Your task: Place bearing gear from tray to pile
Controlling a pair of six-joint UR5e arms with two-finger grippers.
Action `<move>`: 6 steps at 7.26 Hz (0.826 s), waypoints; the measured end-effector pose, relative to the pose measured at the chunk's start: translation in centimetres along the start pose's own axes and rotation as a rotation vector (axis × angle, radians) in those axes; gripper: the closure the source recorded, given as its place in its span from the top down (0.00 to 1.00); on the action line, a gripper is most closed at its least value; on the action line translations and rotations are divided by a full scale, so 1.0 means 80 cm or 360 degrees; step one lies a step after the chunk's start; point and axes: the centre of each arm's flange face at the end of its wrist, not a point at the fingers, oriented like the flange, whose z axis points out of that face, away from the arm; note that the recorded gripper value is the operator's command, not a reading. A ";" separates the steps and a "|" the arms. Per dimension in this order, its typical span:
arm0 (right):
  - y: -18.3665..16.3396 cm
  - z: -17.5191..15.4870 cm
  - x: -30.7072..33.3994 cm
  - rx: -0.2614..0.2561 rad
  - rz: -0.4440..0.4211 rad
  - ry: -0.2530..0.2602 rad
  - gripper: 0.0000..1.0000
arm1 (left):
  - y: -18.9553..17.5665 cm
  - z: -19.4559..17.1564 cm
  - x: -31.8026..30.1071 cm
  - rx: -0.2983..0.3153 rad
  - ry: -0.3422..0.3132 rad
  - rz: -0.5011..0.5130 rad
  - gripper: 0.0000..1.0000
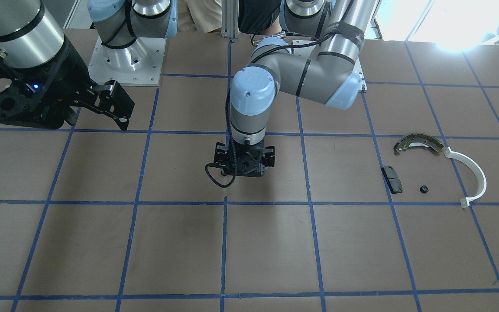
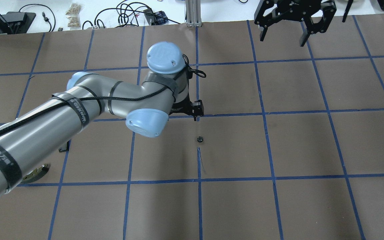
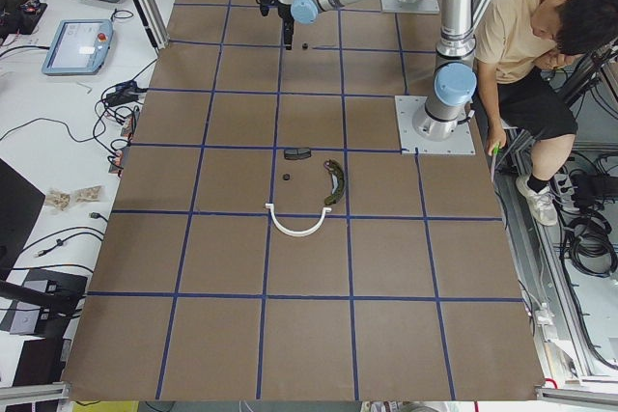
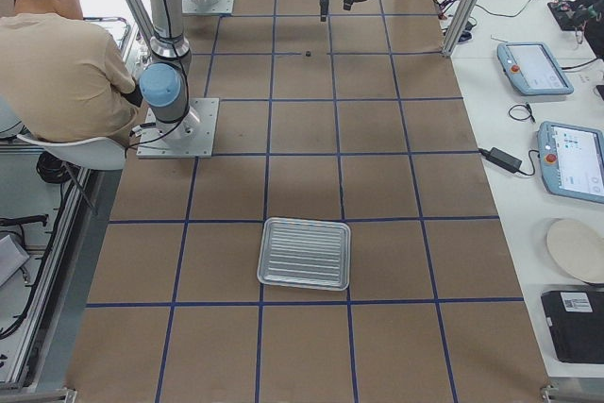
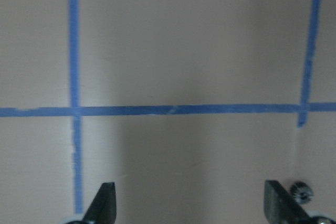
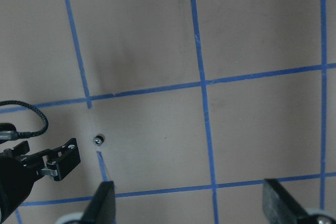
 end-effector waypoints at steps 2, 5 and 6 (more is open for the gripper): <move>0.005 0.031 0.009 0.0149 -0.0088 0.0045 1.00 | 0.034 0.048 0.034 -0.0071 -0.0017 -0.0028 1.00; 0.011 0.057 0.012 0.0546 -0.0138 0.0022 1.00 | 0.045 0.075 0.038 -0.0002 0.0012 -0.0025 0.93; 0.022 0.055 0.013 0.0526 -0.0140 0.0025 1.00 | 0.042 0.080 0.039 0.0013 0.0018 -0.0035 0.81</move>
